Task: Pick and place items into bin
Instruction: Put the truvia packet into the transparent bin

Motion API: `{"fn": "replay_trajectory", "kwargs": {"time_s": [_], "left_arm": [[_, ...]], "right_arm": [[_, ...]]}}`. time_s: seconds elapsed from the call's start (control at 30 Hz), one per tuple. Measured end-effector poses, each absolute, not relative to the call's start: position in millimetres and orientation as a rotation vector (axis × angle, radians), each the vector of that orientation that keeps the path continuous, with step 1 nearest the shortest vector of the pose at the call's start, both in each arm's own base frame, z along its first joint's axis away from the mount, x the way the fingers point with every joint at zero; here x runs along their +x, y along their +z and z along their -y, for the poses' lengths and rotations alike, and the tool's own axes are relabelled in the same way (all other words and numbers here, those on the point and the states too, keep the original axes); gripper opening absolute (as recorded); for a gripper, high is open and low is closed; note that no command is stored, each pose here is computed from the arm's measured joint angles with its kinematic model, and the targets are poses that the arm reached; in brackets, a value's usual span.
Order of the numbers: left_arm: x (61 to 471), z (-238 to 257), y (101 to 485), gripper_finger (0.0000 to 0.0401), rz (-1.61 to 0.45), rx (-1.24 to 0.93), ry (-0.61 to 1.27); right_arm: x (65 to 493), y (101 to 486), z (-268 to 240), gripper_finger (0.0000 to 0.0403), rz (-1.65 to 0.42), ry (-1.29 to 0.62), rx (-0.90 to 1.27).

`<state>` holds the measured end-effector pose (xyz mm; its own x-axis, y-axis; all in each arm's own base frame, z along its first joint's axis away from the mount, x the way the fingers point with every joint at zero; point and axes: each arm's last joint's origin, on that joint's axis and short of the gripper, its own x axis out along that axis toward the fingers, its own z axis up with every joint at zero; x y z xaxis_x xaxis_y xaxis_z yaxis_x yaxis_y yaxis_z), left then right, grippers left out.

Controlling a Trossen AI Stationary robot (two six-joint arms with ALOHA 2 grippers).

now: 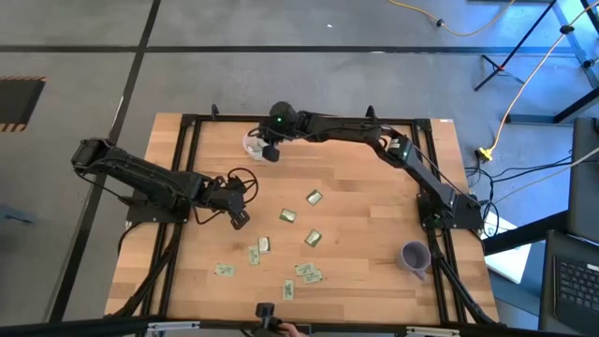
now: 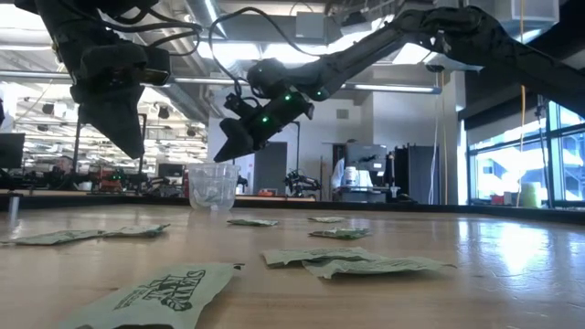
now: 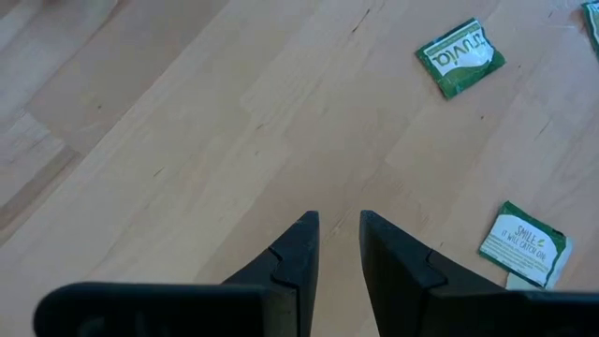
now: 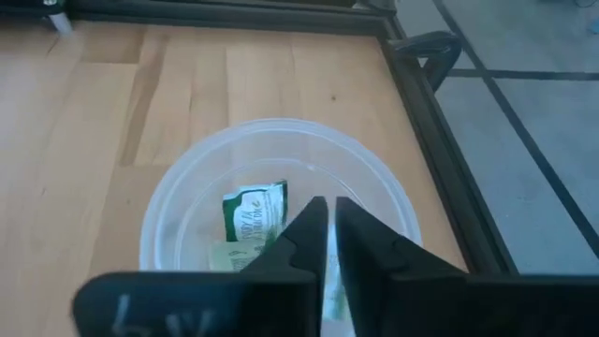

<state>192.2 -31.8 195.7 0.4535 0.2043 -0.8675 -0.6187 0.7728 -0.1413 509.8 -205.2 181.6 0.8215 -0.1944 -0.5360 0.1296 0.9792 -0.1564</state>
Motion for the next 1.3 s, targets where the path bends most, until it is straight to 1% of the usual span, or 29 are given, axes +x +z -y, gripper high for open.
{"fn": "replay_trajectory", "kwargs": {"time_s": [0.17,0.27,0.43,0.57,0.7,0.77,0.87,1.0,1.07,1.13,1.3], "left_arm": [[192,32,196,0.0074,-0.977,-0.479,0.532],[192,32,196,0.0074,-0.977,-0.478,0.532],[192,32,196,0.0074,-0.978,-0.478,0.532],[192,32,196,0.0074,-0.979,-0.477,0.532],[192,32,196,0.0074,-0.979,-0.476,0.533],[192,32,196,0.0075,-0.981,-0.476,0.533],[192,32,195,0.0074,-0.980,-0.477,0.532],[192,32,196,0.0075,-0.981,-0.477,0.532],[192,32,195,0.0074,-0.980,-0.476,0.532],[192,32,195,0.0074,-0.980,-0.476,0.532],[192,32,196,0.0074,-0.977,-0.473,0.538]], "right_arm": [[510,182,205,0.0068,-0.582,-0.173,-0.114],[509,183,205,0.0078,-0.580,-0.181,-0.089],[505,202,203,0.0080,-0.561,-0.183,-0.061],[492,221,196,0.0080,-0.634,-0.122,-0.038],[480,241,186,0.0080,-0.692,-0.049,-0.064],[474,243,180,0.0080,-0.748,-0.017,-0.073],[469,241,173,0.0080,-0.818,0.030,-0.053],[462,234,161,0.0080,-0.907,0.169,-0.004],[460,229,153,0.0080,-0.940,0.208,0.004],[453,225,146,0.0080,-0.973,0.223,0.013],[427,225,130,0.0081,-0.944,0.204,0.023]]}}
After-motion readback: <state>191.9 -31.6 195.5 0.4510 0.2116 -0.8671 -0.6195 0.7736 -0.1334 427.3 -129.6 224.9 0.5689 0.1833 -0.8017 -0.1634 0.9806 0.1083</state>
